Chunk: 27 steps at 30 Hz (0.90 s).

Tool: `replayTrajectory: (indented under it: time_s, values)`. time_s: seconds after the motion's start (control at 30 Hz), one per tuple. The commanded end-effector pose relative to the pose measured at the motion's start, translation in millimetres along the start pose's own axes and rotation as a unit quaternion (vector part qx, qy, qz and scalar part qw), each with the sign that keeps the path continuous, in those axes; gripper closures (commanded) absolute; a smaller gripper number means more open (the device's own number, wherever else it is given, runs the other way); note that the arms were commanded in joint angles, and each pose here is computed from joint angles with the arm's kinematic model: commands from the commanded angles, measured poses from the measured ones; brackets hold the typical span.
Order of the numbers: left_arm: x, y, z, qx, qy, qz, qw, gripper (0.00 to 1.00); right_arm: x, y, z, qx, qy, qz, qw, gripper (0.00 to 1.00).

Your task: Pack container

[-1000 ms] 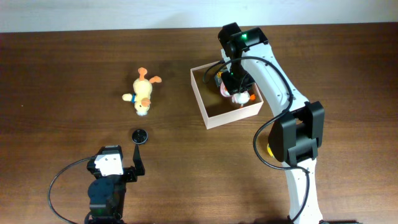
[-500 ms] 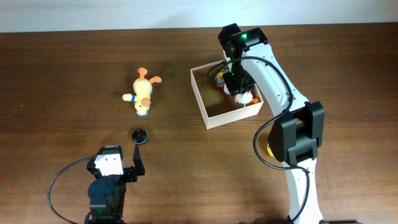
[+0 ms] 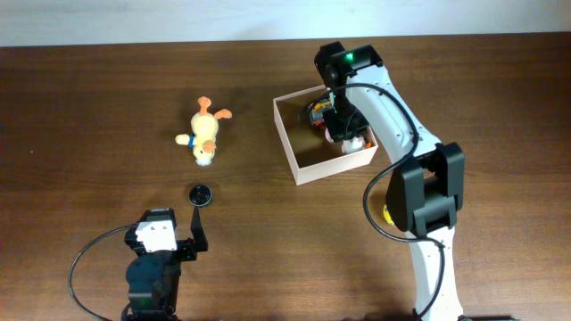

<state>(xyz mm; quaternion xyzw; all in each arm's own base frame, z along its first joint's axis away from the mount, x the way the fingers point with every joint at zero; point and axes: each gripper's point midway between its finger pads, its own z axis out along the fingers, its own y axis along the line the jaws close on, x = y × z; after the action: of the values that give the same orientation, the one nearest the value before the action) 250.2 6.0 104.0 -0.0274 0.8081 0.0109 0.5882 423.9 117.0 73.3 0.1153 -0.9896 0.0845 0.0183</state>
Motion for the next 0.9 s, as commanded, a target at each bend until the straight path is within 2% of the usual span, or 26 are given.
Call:
replayTrajectory:
  time_s: [0.0,0.07,0.27,0.3,0.6,0.87]
  values:
    - [1.3,-0.3,0.1,0.002,0.000,0.009,1.000,0.01,4.0,-16.6,-6.1,0.010,-0.009,0.023,1.000,0.95]
    - [1.3,-0.3,0.1,0.002,0.000,0.009,1.000,0.01,4.5,-18.4,-5.0,0.009,-0.007,0.025,1.000,0.88]
    - [1.3,-0.3,0.1,0.002,0.000,0.009,1.000,0.01,3.8,-16.9,-5.0,0.006,-0.009,0.025,1.000,0.55]
    - [1.3,-0.3,0.1,0.002,0.000,0.009,1.000,0.01,3.6,-15.8,-5.0,0.002,-0.009,0.025,1.000,0.52]
    - [1.3,-0.3,0.1,0.002,0.000,0.009,1.000,0.01,-0.4,-6.6,-9.8,-0.026,-0.017,0.025,0.999,0.52]
    - [1.3,-0.3,0.1,0.002,0.000,0.009,1.000,0.01,-19.4,4.0,-41.7,-0.071,-0.064,0.029,0.995,0.52]
